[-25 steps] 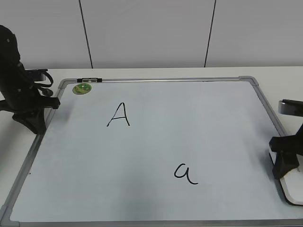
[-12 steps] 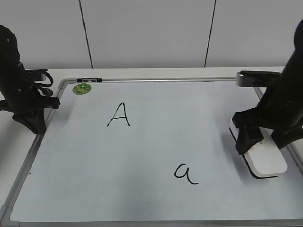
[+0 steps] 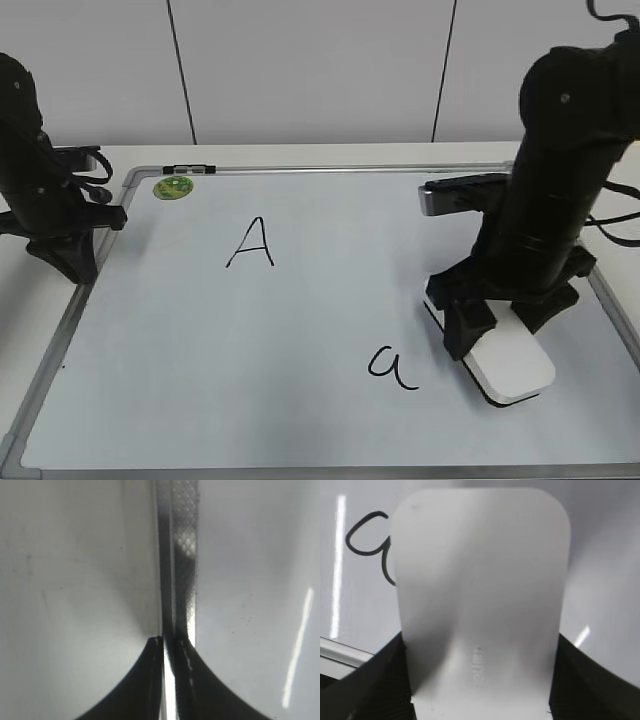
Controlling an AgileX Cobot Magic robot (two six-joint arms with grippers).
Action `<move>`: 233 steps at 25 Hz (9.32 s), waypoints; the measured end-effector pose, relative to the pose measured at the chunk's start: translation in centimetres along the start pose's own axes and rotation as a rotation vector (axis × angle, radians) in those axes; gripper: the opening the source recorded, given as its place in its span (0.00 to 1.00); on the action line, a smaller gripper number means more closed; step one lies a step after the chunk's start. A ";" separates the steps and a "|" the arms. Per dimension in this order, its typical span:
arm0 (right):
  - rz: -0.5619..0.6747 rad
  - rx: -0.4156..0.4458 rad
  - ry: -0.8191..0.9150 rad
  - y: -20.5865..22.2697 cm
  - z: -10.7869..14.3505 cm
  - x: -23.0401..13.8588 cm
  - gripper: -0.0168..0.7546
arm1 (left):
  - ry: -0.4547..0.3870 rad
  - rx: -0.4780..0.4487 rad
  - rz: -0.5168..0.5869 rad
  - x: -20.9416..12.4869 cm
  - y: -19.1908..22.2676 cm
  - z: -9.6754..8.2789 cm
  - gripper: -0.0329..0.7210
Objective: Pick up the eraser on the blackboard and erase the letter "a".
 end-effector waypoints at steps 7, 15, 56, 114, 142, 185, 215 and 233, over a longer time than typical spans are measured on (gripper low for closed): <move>0.017 -0.036 -0.061 0.2 1.9 1.6 0.68 | -0.001 -0.001 0.000 0.0 0.0 0.0 0.08; 0.043 -0.079 -0.127 2.0 3.9 1.9 0.68 | -0.001 -0.001 0.000 0.0 0.0 0.0 0.08; 0.004 -0.252 -0.236 4.5 6.6 4.4 0.67 | -0.002 -0.004 0.002 0.0 0.0 -0.1 0.08; 0.020 -0.267 0.241 -1.6 -12.6 4.9 0.72 | -0.007 -0.011 0.001 0.0 0.0 -0.2 0.08; -0.031 -0.160 0.346 0.4 -15.8 6.8 0.74 | -0.003 -0.012 0.001 0.0 0.0 -0.2 0.08; -0.180 -0.120 0.357 -7.4 -14.6 9.1 0.79 | 0.035 0.067 -0.052 0.4 -6.3 0.6 0.74; -0.392 0.030 0.279 -16.8 -5.6 -5.3 0.79 | 0.042 0.046 -0.383 -14.8 -20.3 -1.8 0.75; -0.818 0.029 0.164 -14.4 -3.7 -22.1 0.79 | 0.212 0.064 -0.696 -30.8 -19.0 -2.8 0.73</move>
Point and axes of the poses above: a point on each arm's last joint axis where the gripper is mounted, y pointing out along that axis toward the gripper, z along the wrist's bending axis when the last joint is at zero, x = y × z, the point moved 10 cm from there along y, pointing out along that axis toward the gripper, and after that the axes turned 6 degrees about y, right-handed, at the moved point
